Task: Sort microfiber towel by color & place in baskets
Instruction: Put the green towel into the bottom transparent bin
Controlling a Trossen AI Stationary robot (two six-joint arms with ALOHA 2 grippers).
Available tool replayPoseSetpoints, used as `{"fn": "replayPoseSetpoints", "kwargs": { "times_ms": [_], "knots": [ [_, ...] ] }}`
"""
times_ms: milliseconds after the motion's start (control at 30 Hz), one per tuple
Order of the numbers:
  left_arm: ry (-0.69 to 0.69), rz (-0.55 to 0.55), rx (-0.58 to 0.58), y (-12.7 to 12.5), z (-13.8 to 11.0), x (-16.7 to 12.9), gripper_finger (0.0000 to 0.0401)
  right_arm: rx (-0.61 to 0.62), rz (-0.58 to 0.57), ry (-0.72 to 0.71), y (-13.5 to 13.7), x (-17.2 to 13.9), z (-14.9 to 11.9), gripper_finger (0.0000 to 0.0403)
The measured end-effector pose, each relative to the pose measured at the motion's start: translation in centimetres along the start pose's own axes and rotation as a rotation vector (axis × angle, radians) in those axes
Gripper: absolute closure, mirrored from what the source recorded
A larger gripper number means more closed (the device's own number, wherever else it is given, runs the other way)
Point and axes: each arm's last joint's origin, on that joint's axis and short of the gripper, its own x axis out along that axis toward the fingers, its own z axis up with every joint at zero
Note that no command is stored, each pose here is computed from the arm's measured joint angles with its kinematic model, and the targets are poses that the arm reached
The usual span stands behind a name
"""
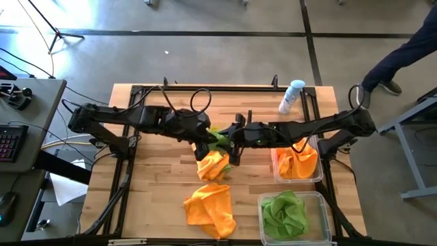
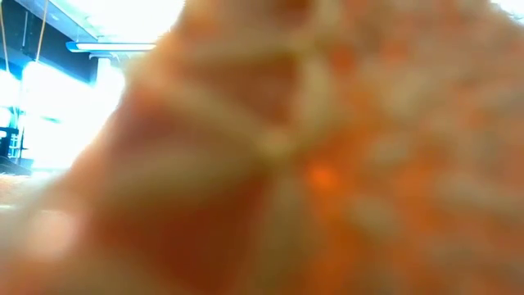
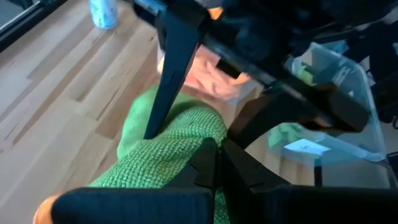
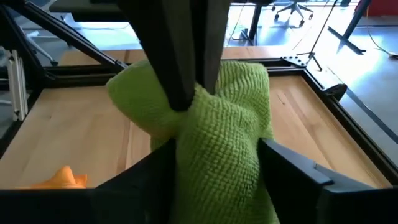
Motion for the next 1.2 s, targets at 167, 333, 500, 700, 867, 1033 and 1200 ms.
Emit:
{"fn": "replayPoseSetpoints", "kwargs": {
  "times_ms": [167,333,500,700,867,1033,1200],
  "knots": [
    [-0.022,-0.017,-0.001,-0.3,0.1,0.0,0.0401,-0.007,0.034,0.013,0.1,0.0,-0.1,0.0282],
    [-0.037,-0.018,-0.012,-0.4,0.3,0.0,0.04,-0.014,0.06,0.052,0.1,-0.1,-0.4,0.0386],
    [-0.039,-0.035,-0.024,-0.4,0.4,-0.2,0.0372,0.022,0.05,0.158,0.1,-0.8,-0.6,0.0369],
    [0.033,0.045,0.045,0.2,-0.4,-0.1,0.0327,0.06,-0.002,0.289,0.8,-4.5,1.8,0.0395],
    [0.095,0.081,0.127,0.6,-1.0,-0.2,0.0314,0.202,0.007,0.41,2.7,-8.7,3.8,0.0388],
    [0.163,0.107,0.184,0.9,-1.6,-0.3,0.0314,0.421,-0.008,0.523,5.2,-13.2,4.5,0.0394],
    [0.225,0.13,0.213,1.2,-2.1,-0.4,0.0314,0.655,-0.011,0.585,7.9,-16.4,4.2,0.0393]
  ]
}}
